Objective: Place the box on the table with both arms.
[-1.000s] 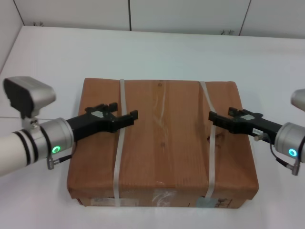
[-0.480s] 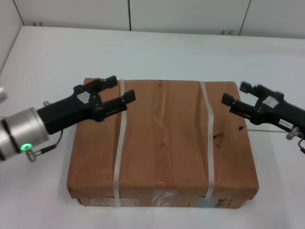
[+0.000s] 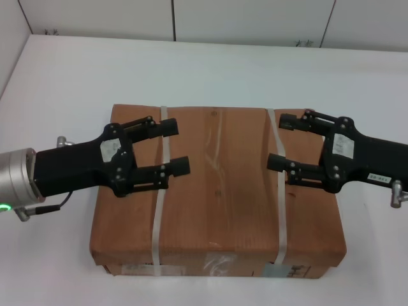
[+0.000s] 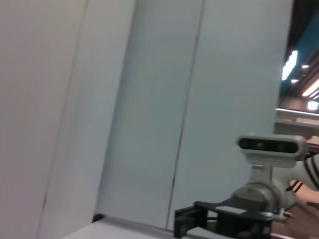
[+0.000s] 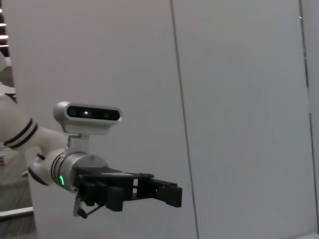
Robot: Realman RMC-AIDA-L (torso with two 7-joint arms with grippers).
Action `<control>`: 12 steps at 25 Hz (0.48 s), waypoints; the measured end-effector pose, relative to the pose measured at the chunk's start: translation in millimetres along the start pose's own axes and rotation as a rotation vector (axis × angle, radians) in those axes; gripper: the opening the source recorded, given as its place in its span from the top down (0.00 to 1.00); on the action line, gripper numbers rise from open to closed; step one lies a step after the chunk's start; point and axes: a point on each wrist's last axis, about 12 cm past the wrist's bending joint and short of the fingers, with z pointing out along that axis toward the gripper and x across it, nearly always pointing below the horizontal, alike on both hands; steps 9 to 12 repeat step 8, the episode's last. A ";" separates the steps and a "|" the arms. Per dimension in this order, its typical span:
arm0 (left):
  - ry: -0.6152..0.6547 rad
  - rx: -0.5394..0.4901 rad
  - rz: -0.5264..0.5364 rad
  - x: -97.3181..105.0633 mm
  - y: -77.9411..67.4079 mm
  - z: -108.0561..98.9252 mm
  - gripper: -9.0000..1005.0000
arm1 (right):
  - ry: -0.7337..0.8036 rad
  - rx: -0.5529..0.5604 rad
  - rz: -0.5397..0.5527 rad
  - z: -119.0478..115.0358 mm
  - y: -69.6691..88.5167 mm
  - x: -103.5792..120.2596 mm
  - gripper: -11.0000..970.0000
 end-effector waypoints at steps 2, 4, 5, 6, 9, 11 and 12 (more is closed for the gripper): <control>-0.006 0.011 0.007 -1.3 -0.4 1.1 0.20 | -0.001 -0.006 -0.012 1.9 -0.8 -1.6 0.16; -0.015 0.027 0.020 -4.3 -0.2 2.8 0.20 | -0.005 -0.008 -0.015 3.0 -1.4 -2.7 0.16; -0.016 0.030 0.022 -4.9 -0.1 3.0 0.20 | -0.008 -0.006 -0.017 3.1 -1.8 -3.3 0.16; -0.019 0.036 0.026 -6.4 0.3 3.4 0.20 | -0.011 -0.003 -0.018 3.2 -2.3 -3.9 0.16; -0.023 0.046 0.034 -9.5 1.7 4.8 0.20 | -0.016 0.001 -0.018 3.0 -2.9 -4.6 0.16; -0.023 0.046 0.034 -9.5 1.7 4.8 0.20 | -0.016 0.001 -0.018 3.0 -2.9 -4.6 0.16; -0.023 0.046 0.034 -9.5 1.7 4.8 0.20 | -0.016 0.001 -0.018 3.0 -2.9 -4.6 0.16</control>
